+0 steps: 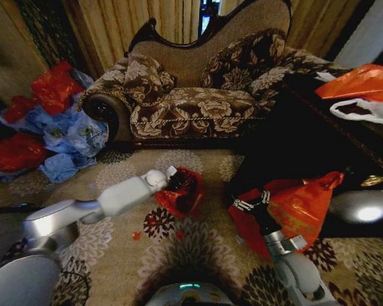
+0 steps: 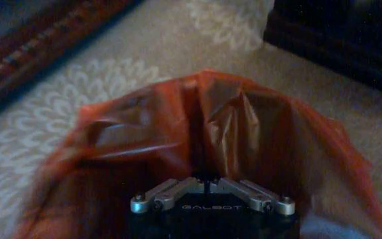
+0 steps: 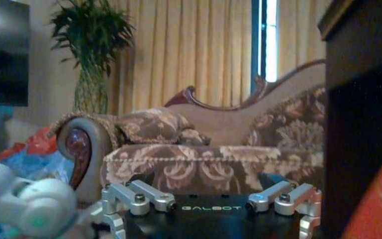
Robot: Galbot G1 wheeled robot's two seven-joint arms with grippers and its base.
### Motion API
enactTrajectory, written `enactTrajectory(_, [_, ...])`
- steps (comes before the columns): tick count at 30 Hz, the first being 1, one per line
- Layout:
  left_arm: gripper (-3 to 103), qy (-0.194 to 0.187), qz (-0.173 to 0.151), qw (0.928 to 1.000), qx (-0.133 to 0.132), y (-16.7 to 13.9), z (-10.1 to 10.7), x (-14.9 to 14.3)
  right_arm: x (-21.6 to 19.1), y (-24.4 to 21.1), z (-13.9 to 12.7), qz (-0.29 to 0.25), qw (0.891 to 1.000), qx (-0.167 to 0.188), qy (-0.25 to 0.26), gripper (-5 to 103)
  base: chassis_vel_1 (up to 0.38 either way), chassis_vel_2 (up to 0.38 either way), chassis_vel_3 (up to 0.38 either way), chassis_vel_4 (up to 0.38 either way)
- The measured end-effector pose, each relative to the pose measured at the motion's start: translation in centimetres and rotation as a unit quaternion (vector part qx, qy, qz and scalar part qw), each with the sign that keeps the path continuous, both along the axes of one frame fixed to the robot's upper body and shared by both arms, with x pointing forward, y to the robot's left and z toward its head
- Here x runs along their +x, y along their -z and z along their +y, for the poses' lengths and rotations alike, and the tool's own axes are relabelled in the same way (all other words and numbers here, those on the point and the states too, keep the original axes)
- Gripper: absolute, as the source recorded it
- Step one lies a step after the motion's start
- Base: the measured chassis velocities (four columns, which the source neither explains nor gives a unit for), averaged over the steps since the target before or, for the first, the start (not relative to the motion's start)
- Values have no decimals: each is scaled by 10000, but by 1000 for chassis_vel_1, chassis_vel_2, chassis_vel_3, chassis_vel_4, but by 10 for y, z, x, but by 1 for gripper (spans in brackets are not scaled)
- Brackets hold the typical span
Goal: Place a garbage bag over the trash bin.
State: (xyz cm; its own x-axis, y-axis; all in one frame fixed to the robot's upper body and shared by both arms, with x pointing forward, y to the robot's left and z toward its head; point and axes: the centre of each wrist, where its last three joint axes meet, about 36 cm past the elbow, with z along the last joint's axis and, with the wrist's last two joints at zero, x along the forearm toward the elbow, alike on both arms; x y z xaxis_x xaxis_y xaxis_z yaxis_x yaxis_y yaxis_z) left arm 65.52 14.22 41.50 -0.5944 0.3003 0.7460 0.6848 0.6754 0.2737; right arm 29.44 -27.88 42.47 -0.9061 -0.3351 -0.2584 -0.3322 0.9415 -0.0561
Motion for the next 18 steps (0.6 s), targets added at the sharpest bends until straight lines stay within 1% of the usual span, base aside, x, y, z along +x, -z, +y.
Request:
enactTrajectory(1, [0,-61,57,9999,132,9,-8,8,-3,2,-2,57,10000,5,37,100,0,0,0,0])
enactTrajectory(2, [0,-61,57,9999,132,9,-8,8,-3,2,-2,57,10000,5,37,100,0,0,0,0])
enactTrajectory(3, [0,-119,99,9994,299,19,-13,17,-4,4,-5,97,9999,-5,91,100,0,0,0,0])
enactTrajectory(5, [0,-248,163,9986,442,30,-13,27,-5,6,-8,126,9998,-8,143,100,0,0,0,0])
enactTrajectory(6, [0,-248,163,9986,442,30,-13,27,-5,6,-8,126,9998,-8,143,100,0,0,0,0])
enactTrajectory(8, [0,-399,267,9978,451,37,-9,31,-5,7,-11,161,9997,-12,166,100,0,0,0,0])
enactTrajectory(10, [0,-447,322,9975,449,42,-7,30,-5,8,-12,180,9997,-11,173,100,0,0,0,0])
enactTrajectory(12, [0,-542,465,9967,390,52,-4,27,-4,10,-13,216,9996,-26,188,100,0,0,0,0])
enactTrajectory(13, [0,-542,465,9967,390,52,-4,27,-4,10,-13,216,9996,-26,188,100,0,0,0,0])
enactTrajectory(17, [0,-729,749,9943,231,69,-6,21,-3,15,-16,294,9993,-35,234,100,0,0,0,0])
enactTrajectory(18, [0,-729,749,9943,231,69,-6,21,-3,15,-16,294,9993,-35,234,100,0,0,0,0])
